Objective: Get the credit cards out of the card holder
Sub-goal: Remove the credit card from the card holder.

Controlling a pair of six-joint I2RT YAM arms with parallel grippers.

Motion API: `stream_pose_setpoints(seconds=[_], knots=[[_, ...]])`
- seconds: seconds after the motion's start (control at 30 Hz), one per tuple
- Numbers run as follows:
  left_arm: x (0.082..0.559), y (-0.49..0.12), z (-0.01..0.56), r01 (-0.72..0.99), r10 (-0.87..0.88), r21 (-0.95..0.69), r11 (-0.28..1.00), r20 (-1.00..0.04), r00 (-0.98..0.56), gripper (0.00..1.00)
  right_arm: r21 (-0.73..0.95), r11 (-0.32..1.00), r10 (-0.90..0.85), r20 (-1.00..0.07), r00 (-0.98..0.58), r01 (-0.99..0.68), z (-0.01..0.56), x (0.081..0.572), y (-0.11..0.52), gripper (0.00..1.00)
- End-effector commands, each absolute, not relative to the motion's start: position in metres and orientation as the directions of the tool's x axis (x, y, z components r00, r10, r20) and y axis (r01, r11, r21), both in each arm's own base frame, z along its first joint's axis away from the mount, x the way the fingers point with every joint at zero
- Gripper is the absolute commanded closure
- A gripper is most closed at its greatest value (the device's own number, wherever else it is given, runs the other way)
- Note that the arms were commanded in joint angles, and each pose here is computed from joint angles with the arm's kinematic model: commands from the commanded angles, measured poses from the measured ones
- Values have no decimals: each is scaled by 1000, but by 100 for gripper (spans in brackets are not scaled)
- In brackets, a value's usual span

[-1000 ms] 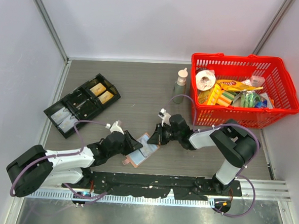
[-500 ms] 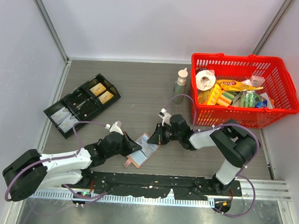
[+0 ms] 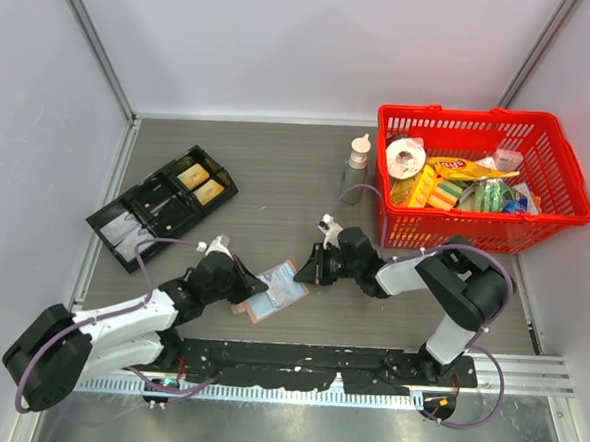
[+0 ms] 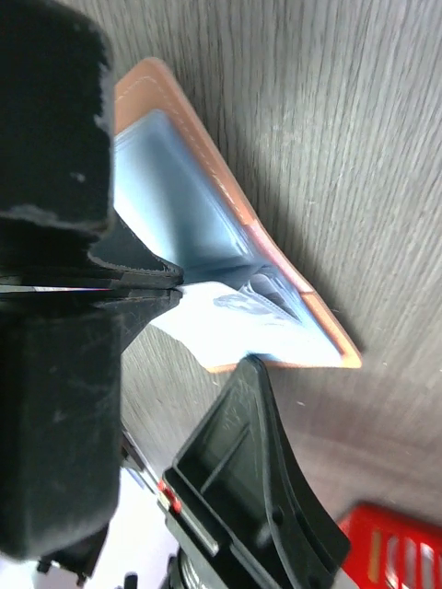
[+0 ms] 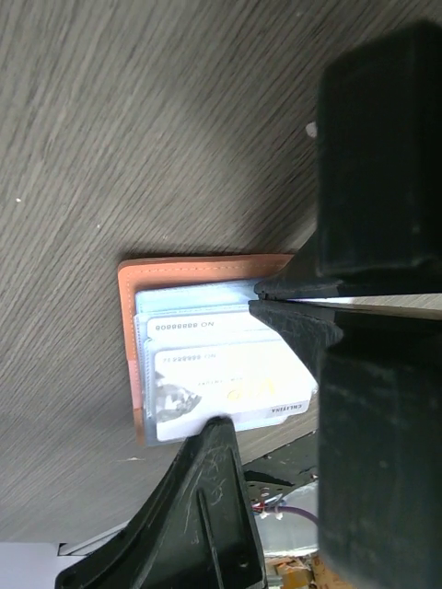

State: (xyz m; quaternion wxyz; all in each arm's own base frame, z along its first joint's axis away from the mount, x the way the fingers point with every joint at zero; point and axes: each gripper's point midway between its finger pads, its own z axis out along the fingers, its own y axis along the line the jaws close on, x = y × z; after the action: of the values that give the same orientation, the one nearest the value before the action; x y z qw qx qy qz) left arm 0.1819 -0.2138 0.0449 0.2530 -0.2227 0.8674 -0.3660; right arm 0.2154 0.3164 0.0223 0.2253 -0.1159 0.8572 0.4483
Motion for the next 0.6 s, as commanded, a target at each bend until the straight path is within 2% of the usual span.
stream_pose_setpoints(seconds=[0.0,0.1,0.3,0.57], knots=[[181,-237,53,-78,-441,-751,656,-297,-847,100,662,681,51,-469,-882,-313,6,221,286,91],[189,-251,57,-16,-389,-755,656,-319,-864,100,671,643,59,-525,-849,-370,33,226,291,85],[201,-271,59,69,-279,-719,691,-354,-893,100,669,579,53,-600,-798,-465,71,238,307,83],[205,-272,54,60,-261,-694,718,-348,-901,100,662,647,62,-541,-839,-379,30,242,302,83]])
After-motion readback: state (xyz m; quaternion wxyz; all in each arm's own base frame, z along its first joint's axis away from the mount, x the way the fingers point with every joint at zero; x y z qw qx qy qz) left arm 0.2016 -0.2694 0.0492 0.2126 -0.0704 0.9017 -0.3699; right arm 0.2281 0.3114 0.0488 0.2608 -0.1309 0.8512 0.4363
